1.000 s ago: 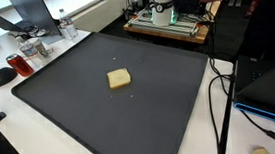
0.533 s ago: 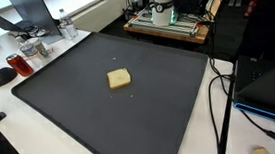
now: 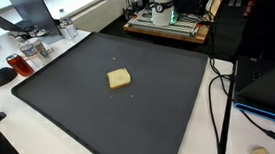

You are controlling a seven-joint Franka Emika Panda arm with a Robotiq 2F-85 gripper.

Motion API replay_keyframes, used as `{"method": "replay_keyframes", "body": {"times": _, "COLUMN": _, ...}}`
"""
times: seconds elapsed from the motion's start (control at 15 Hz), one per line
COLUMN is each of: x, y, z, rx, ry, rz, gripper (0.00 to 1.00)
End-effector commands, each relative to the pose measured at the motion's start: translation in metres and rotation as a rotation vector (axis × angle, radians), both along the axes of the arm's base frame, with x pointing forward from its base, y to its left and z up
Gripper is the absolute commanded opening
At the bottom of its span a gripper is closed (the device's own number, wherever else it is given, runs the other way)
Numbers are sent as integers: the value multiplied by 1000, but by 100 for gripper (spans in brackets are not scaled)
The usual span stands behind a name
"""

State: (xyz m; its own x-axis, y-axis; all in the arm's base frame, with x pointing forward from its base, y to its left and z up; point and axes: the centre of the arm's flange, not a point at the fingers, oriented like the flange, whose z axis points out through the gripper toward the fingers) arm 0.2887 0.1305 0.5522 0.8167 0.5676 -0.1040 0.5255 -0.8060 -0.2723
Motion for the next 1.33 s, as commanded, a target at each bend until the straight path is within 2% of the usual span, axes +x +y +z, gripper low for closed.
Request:
{"method": "replay_keyframes", "body": {"times": 0.0, "x": 2, "y": -2, "z": 6, "rx": 28, "ry": 23, "rz": 24, "gripper": 9}}
{"method": "replay_keyframes", "body": {"times": 0.13, "x": 1, "y": -2, "z": 6, "rx": 27, "ry": 21, "rz": 29, "gripper": 0}}
{"method": "replay_keyframes", "body": {"times": 0.67, "x": 10, "y": -5, "z": 4, "rx": 18, "ry": 12, "rz": 34, "gripper": 1}}
{"method": "replay_keyframes", "body": {"times": 0.93, "x": 51, "y": -16, "z": 4, "rx": 33, "ry": -16, "rz": 15, "gripper": 1}}
{"method": "replay_keyframes", "body": {"times": 1.13, "x": 97, "y": -21, "z": 10, "rx": 94, "ry": -74, "rz": -19, "gripper": 1}}
{"method": "replay_keyframes", "body": {"times": 1.27, "x": 127, "y": -26, "z": 9, "rx": 93, "ry": -127, "rz": -75, "gripper": 1}}
